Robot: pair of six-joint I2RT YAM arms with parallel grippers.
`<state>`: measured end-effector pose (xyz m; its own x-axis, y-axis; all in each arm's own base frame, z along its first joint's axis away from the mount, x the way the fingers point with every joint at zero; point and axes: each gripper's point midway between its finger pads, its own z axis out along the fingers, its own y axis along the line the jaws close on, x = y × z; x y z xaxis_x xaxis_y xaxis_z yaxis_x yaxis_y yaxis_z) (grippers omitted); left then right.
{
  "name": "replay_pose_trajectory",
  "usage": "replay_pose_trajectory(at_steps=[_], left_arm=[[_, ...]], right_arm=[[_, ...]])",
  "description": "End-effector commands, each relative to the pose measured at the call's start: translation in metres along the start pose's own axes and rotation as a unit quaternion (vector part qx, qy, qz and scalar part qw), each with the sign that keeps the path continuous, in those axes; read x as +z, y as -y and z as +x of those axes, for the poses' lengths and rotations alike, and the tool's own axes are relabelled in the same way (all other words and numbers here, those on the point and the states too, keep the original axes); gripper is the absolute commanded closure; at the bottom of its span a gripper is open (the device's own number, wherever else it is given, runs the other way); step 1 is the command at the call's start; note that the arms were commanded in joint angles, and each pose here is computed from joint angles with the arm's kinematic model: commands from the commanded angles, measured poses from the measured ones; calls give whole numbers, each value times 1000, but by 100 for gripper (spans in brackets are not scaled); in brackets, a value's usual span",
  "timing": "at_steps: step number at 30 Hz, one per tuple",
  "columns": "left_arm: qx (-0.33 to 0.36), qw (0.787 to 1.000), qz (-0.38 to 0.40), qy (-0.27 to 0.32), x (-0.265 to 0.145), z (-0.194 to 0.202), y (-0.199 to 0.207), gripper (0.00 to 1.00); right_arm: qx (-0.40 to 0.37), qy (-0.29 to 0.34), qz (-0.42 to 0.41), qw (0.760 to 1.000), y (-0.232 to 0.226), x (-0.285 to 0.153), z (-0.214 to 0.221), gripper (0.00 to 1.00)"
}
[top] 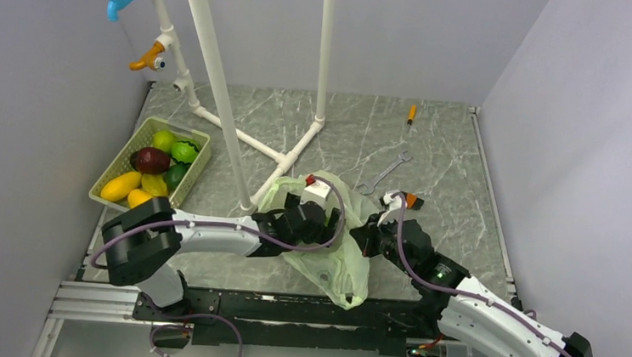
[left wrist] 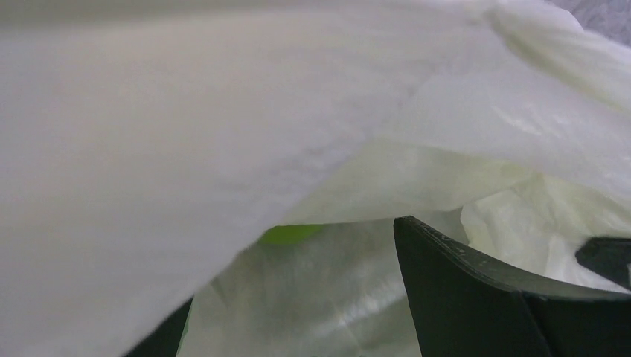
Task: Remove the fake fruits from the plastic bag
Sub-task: Take out the fake fruit from the plastic bag.
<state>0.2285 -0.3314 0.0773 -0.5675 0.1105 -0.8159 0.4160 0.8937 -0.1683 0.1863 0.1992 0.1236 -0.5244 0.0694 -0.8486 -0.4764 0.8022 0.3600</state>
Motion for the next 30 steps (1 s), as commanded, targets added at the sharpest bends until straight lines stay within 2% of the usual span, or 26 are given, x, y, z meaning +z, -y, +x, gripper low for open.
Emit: replay_pose_trajectory(at_steps=[1, 11, 19, 21, 25, 30], left_arm=[[14, 999, -6, 46, 12, -31, 9, 1], [53, 996, -38, 53, 36, -38, 7, 1], [46, 997, -48, 50, 57, -41, -2, 2], [48, 997, -46, 50, 57, -43, -3, 9], [39, 998, -19, 52, 45, -48, 4, 32], [26, 998, 41, 27, 21, -44, 19, 45]], right_arm=[[-2, 40, -20, 999, -13, -4, -29, 100], [-18, 42, -13, 999, -10, -8, -33, 100], [-16, 40, -17, 999, -13, -8, -34, 100], [-17, 39, -14, 999, -12, -9, -34, 100], [-17, 39, -11, 999, -11, -10, -36, 100], [-12, 41, -8, 999, -10, -10, -35, 100]])
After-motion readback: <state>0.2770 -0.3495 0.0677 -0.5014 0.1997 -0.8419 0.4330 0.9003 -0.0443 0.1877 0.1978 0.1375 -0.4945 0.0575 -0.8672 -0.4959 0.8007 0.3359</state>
